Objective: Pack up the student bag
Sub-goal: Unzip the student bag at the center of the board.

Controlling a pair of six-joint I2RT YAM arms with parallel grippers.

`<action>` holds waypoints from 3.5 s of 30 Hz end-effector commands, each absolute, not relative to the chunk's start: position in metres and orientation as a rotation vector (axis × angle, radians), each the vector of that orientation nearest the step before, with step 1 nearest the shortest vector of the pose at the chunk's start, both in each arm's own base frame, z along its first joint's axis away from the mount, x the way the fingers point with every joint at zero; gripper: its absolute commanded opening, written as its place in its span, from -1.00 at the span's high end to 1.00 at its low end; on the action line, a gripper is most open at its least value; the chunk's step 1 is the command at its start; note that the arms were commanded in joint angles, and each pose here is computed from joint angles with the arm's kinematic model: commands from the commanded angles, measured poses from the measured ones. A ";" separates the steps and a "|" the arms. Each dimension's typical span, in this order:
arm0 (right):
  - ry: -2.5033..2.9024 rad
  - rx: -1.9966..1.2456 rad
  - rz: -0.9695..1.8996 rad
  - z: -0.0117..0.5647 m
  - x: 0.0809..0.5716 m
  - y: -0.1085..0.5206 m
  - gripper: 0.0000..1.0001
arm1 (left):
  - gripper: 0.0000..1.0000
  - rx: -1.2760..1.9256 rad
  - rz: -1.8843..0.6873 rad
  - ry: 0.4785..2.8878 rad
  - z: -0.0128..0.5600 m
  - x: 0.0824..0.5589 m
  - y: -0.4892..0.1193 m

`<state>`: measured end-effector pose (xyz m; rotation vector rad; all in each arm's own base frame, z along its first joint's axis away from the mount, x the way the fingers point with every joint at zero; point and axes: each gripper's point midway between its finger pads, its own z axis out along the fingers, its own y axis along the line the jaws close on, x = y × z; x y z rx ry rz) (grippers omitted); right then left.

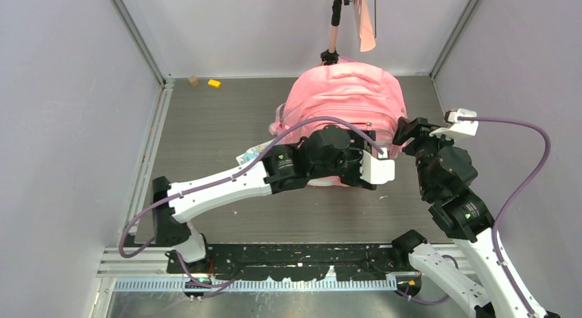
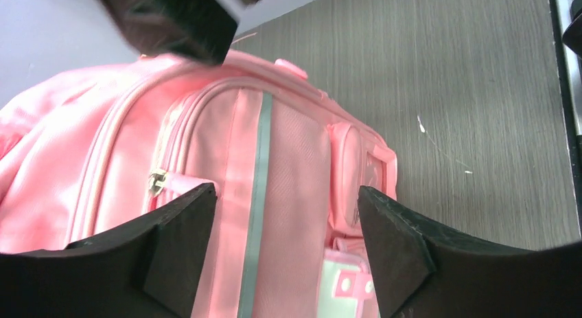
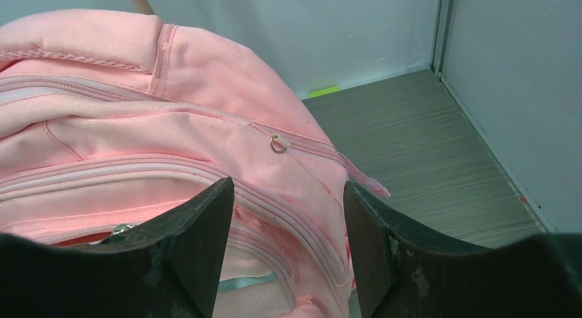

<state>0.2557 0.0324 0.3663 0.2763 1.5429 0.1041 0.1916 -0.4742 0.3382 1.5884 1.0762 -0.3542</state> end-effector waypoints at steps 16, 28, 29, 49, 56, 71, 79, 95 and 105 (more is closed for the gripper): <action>1.880 0.182 0.651 0.362 0.233 0.127 -0.23 | -0.55 1.105 -0.435 1.403 0.394 0.240 -0.362; 1.952 0.203 0.614 0.345 0.244 0.131 0.01 | -0.15 1.097 -0.481 1.436 0.382 0.248 -0.363; 1.949 0.209 0.590 0.344 0.247 0.128 0.05 | 0.00 1.096 -0.479 1.439 0.381 0.249 -0.363; 1.908 0.128 0.448 0.372 0.254 0.112 0.97 | 1.00 1.096 -0.499 1.459 0.371 0.257 -0.360; 1.957 0.117 0.285 0.368 0.247 0.087 0.99 | 1.00 1.084 -0.544 1.448 0.371 0.252 -0.359; 2.138 0.004 0.137 0.347 0.230 0.074 0.99 | 0.08 1.069 -0.573 1.476 0.364 0.269 -0.360; 2.172 0.041 -0.019 0.347 0.229 0.052 0.99 | 0.87 1.088 -0.564 1.518 0.345 0.273 -0.361; 2.404 0.235 -0.140 0.287 0.207 0.026 0.99 | 1.00 0.993 -0.516 1.558 0.342 0.290 -0.330; 2.491 0.295 -0.087 0.253 0.197 0.033 0.92 | 1.00 1.007 -0.551 1.548 0.341 0.288 -0.333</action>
